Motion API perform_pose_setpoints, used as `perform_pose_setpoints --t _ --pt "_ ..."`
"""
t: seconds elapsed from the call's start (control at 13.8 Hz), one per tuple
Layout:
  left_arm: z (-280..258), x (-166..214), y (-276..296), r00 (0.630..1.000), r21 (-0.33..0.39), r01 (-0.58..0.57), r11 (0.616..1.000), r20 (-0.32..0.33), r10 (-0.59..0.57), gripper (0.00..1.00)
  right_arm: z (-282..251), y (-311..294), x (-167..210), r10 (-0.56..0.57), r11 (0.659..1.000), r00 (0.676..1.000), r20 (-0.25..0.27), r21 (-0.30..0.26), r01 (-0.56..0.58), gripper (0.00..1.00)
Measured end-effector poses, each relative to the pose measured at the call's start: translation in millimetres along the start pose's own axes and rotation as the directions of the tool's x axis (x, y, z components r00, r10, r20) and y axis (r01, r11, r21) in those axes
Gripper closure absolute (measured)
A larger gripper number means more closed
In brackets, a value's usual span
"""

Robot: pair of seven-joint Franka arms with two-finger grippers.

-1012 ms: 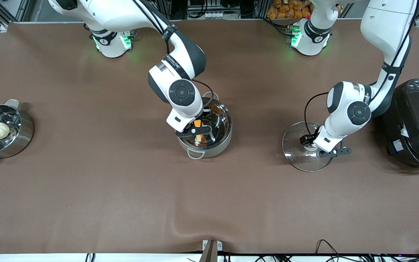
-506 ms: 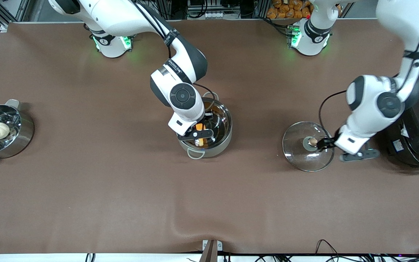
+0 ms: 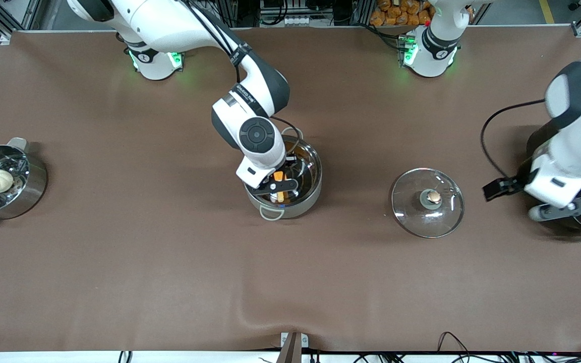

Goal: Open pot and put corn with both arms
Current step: 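Lower the corn into the pot while the left gripper releases the lid, then open the right gripper to drop the corn into the pot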

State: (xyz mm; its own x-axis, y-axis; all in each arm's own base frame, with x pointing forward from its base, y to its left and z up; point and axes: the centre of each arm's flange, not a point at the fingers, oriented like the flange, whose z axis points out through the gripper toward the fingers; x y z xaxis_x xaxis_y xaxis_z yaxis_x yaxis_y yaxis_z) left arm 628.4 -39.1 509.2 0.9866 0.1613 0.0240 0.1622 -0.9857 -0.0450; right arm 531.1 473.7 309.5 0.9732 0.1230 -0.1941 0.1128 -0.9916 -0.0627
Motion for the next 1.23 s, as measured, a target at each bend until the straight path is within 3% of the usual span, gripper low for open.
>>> perform_pose_setpoints --t 0.29,0.51,0.72,1.23 --pt "-74 -12 -15 1.0 0.006 0.025 1.0 -0.02 -0.024 0.0 2 -4 -3 -0.007 1.0 1.0 0.003 -0.003 0.007 0.6" --pt "-111 -29 -37 0.998 0.011 0.047 0.999 -0.047 -0.047 0.0 1 -4 -3 -0.006 1.0 1.0 0.002 -0.003 0.006 0.34" --pt "-139 -44 -64 0.997 -0.02 0.044 0.999 -0.061 -0.045 0.0 -3 -2 0 -0.003 1.0 1.0 -0.006 0.0 0.003 0.01" --pt "-153 -64 -80 0.999 -0.019 0.05 0.999 -0.016 -0.05 0.0 -23 22 17 0.037 0.999 0.999 -0.019 0.0 -0.037 0.0"
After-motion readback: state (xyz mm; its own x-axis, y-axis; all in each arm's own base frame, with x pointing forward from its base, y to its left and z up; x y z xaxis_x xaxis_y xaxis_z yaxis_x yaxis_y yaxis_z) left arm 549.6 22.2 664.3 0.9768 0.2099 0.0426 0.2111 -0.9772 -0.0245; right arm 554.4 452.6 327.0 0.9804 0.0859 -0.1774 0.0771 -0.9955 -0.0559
